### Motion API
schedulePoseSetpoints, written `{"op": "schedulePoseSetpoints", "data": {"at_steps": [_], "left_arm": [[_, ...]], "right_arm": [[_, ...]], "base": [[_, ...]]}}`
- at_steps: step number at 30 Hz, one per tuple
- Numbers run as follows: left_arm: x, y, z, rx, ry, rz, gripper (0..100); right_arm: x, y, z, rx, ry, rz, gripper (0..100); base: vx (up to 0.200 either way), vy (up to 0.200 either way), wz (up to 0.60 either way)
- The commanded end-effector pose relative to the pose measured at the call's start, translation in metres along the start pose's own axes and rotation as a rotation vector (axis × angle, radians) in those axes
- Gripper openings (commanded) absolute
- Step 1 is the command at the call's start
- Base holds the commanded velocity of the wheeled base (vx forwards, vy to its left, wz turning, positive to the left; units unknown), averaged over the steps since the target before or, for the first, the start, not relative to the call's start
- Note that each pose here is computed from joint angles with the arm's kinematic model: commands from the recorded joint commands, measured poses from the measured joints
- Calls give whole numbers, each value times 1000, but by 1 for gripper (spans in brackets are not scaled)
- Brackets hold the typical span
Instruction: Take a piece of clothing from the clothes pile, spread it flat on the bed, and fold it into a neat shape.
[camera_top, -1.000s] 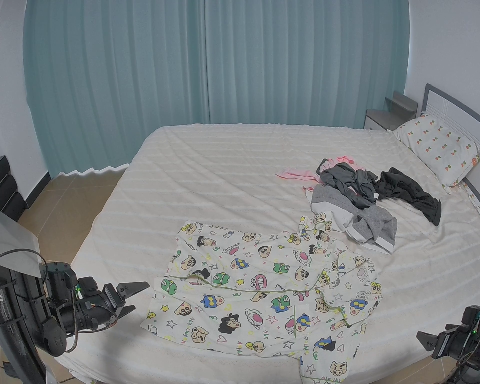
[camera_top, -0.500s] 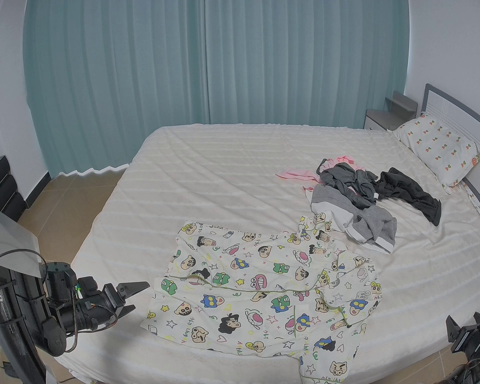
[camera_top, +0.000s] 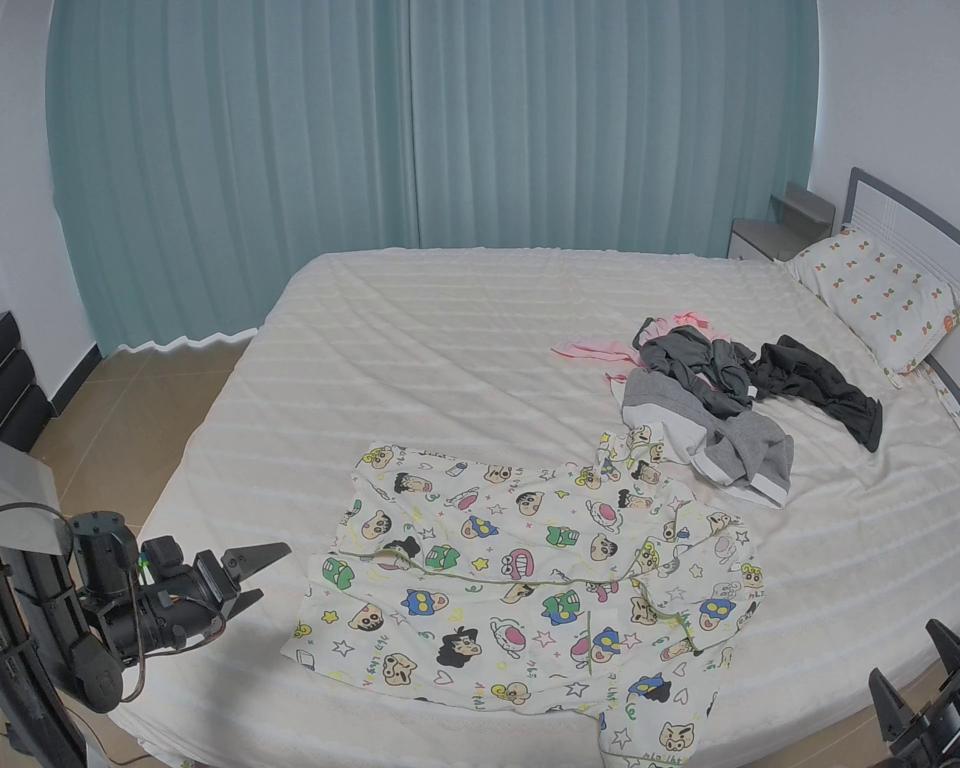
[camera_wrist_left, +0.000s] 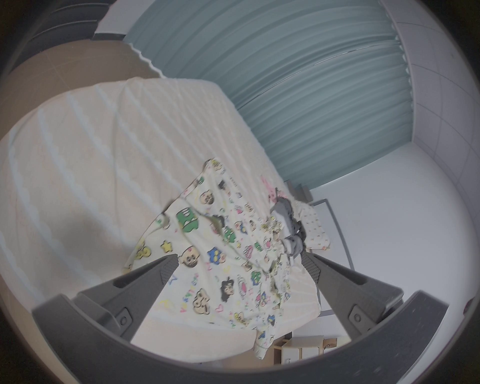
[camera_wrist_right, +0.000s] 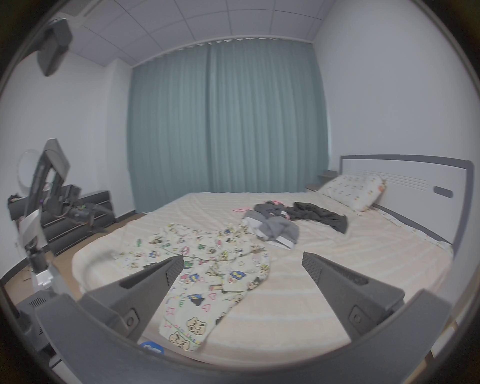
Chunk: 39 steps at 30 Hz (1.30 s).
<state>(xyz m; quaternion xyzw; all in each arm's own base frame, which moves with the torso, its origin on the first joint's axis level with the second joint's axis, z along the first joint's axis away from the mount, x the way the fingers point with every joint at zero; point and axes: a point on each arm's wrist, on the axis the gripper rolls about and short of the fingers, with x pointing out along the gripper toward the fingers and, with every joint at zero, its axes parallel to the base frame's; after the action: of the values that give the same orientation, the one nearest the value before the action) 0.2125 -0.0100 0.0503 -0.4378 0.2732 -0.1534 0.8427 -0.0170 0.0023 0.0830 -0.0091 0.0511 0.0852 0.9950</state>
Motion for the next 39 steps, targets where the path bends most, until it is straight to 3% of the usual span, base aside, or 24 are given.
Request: {"op": "schedulePoseSetpoints", "data": {"at_steps": [1, 4, 6, 7, 10, 13, 16, 17, 18, 19, 20, 21, 22, 23, 28, 36, 39], "left_arm": [[-44, -47, 8, 89, -140, -160, 100], [-68, -64, 2, 144, -161, -205, 100], [-68, -64, 2, 144, -161, -205, 100], [-84, -70, -13, 237, -113, -192, 100], [-100, -62, -32, 297, -36, -99, 100], [-117, -58, -46, 327, 0, -67, 100], [-128, -56, -56, 321, 28, -42, 100], [-139, -51, -68, 279, 93, 13, 100], [-139, -51, -68, 279, 93, 13, 100], [-149, -47, -78, 260, 154, 56, 100], [-149, -47, -78, 260, 154, 56, 100], [-161, -43, -90, 265, 198, 77, 100], [-166, -42, -95, 270, 208, 66, 100], [-172, -45, -97, 283, 204, 41, 100], [-184, -47, -102, 315, 153, -23, 100], [-211, -43, -120, 466, -65, -223, 100], [-211, -41, -121, 471, -100, -193, 100]], "right_arm": [[1, -1, 1, -18, 24, 108, 100], [0, -1, 1, -18, 17, 110, 100], [0, -1, 1, -18, 17, 110, 100], [0, -1, 1, -18, 21, 113, 100], [3, -1, 1, -16, 47, 113, 100], [5, -1, 3, -1, 80, 109, 100], [7, -1, 5, 52, 99, 108, 100], [9, -1, 9, 112, 121, 111, 100], [9, -1, 9, 112, 121, 111, 100], [11, -1, 20, 186, 125, 125, 100], [11, -1, 20, 186, 125, 125, 100], [12, -1, 35, 291, 119, 145, 100], [13, -1, 40, 328, 125, 153, 100], [17, -1, 43, 363, 147, 156, 100], [26, -1, 38, 382, 237, 157, 100], [12, -1, 23, 333, 154, 141, 100], [8, 0, 8, 263, 126, 120, 100]], "base": [[0, 0, 0], [0, 0, 0], [0, 0, 0], [0, 0, 0], [0, 0, 0], [0, 0, 0], [0, 0, 0], [0, 0, 0], [0, 0, 0], [0, 0, 0], [0, 0, 0], [0, 0, 0], [0, 0, 0], [0, 0, 0], [0, 0, 0], [0, 0, 0], [0, 0, 0]]}}
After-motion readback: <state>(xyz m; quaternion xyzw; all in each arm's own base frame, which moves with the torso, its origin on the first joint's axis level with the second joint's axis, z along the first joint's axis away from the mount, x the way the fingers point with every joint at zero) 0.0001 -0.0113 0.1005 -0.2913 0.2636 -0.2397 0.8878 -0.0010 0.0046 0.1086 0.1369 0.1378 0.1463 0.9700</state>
